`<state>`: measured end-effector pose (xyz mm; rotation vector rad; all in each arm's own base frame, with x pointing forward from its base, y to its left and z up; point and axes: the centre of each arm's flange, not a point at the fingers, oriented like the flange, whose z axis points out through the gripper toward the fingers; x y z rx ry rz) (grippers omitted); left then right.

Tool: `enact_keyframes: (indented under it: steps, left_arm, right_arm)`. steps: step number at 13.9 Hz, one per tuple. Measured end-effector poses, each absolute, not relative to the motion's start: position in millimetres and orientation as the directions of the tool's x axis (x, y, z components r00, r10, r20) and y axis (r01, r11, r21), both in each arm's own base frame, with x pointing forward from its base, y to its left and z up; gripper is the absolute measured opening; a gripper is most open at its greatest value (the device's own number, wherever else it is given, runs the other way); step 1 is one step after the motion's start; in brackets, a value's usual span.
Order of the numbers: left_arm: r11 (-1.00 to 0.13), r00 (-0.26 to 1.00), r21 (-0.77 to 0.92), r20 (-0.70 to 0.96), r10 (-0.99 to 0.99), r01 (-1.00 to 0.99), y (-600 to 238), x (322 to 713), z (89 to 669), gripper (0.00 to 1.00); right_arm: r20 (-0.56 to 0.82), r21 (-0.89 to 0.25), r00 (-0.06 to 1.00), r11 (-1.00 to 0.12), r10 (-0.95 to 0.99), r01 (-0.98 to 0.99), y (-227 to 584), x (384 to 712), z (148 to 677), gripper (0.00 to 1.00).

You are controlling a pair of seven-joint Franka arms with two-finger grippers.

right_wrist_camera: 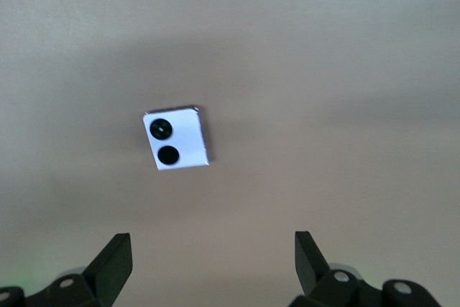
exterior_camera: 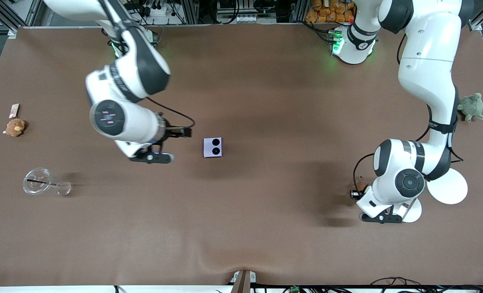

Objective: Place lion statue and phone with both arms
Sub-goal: 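Release the lion by the lamp while the right gripper grasps the phone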

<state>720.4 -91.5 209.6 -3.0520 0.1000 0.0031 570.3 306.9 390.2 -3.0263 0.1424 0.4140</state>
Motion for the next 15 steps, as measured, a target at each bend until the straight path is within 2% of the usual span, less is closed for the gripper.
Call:
enact_keyframes:
  steps: [3,4,5,9,10,15]
  left_arm:
    - [-0.991,0.996,-0.104,0.014,-0.089,-0.087,-83.3,724.5,210.5,0.37]
    - [-0.99,0.996,-0.107,0.017,-0.093,-0.09,-82.1,724.9,210.2,0.42]
    - [-0.99,0.995,-0.109,0.022,-0.094,-0.091,-81.6,725.7,210.9,0.51]
    - [-0.991,0.994,-0.105,0.07,-0.088,-0.08,-85.1,732.4,242.5,0.95]
    - [-0.992,0.994,-0.104,0.071,-0.081,-0.073,-86.7,730.0,256.9,1.0]
    - [-0.995,0.996,-0.084,0.074,-0.051,-0.045,-75.4,670.4,348.8,1.0]
  right_arm:
    - [-0.23,-0.088,0.968,-0.988,-0.103,-0.126,335.2,556.0,353.9,1.0]
    - [-0.215,-0.095,0.971,-0.988,-0.1,-0.123,343.3,553.1,343.8,1.0]
    - [-0.199,-0.104,0.976,-0.988,-0.094,-0.116,352.2,550.7,332.3,1.0]
    - [-0.132,-0.129,0.989,-0.988,-0.063,-0.081,379.6,531.3,268.2,1.0]
    - [-0.125,-0.129,0.991,-0.989,-0.051,-0.067,379.4,524.8,253.2,1.0]
    - [-0.096,-0.128,0.995,-0.991,-0.025,-0.037,367.8,507.7,212.7,1.0]
